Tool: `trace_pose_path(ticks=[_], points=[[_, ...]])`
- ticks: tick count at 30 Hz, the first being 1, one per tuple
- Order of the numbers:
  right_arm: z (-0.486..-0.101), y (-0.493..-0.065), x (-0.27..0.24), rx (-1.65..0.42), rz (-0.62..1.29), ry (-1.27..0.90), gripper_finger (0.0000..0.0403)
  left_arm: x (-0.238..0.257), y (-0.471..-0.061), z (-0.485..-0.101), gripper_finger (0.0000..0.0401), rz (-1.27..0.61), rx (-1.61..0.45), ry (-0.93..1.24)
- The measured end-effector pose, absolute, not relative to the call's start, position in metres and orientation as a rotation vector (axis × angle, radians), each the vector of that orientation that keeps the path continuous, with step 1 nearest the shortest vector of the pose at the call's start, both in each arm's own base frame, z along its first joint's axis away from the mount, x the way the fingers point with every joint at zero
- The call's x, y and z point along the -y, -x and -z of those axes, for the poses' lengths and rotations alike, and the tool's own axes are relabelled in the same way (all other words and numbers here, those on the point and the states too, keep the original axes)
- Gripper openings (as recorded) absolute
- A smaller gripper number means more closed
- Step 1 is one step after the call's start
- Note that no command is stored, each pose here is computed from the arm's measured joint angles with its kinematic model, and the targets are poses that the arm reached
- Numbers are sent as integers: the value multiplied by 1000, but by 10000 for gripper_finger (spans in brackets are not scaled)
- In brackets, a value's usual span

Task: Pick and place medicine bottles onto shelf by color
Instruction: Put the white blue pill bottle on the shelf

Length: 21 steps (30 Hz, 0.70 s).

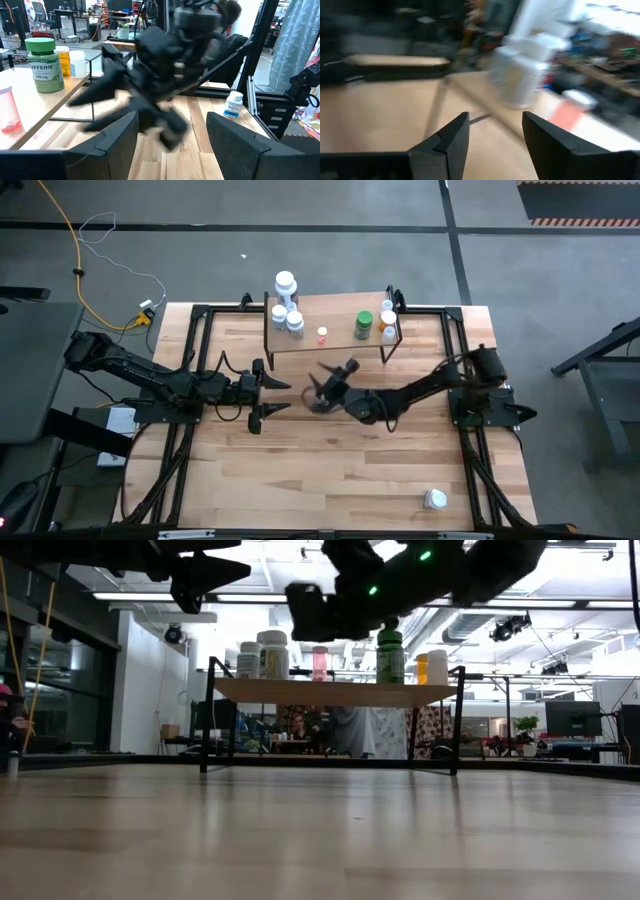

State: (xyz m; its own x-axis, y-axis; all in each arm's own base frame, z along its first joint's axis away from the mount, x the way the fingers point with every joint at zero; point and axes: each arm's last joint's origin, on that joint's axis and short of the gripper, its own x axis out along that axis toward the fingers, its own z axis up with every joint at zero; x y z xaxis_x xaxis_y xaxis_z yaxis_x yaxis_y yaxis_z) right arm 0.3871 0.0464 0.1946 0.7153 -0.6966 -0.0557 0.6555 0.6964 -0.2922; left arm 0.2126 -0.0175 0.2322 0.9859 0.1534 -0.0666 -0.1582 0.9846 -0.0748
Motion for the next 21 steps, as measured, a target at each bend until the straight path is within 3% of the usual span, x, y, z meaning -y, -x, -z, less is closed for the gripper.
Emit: trace_pose_path(ticks=[7, 10, 16, 21], points=[[-203, -354, -75, -524, 195, -35, 174, 17, -213, -231, 225, -157, -68, 84], [-203, -332, -88, -727, 59, -180, 174, 17, -213, -231, 225, -157, -68, 86], [-212, -281, -124, -1064, -41, -413, 174, 17, -213, -231, 225, -157, -68, 86], [-224, -235, -152, -1304, 40, -664, 174, 17, -213, -231, 225, -157, -68, 86]])
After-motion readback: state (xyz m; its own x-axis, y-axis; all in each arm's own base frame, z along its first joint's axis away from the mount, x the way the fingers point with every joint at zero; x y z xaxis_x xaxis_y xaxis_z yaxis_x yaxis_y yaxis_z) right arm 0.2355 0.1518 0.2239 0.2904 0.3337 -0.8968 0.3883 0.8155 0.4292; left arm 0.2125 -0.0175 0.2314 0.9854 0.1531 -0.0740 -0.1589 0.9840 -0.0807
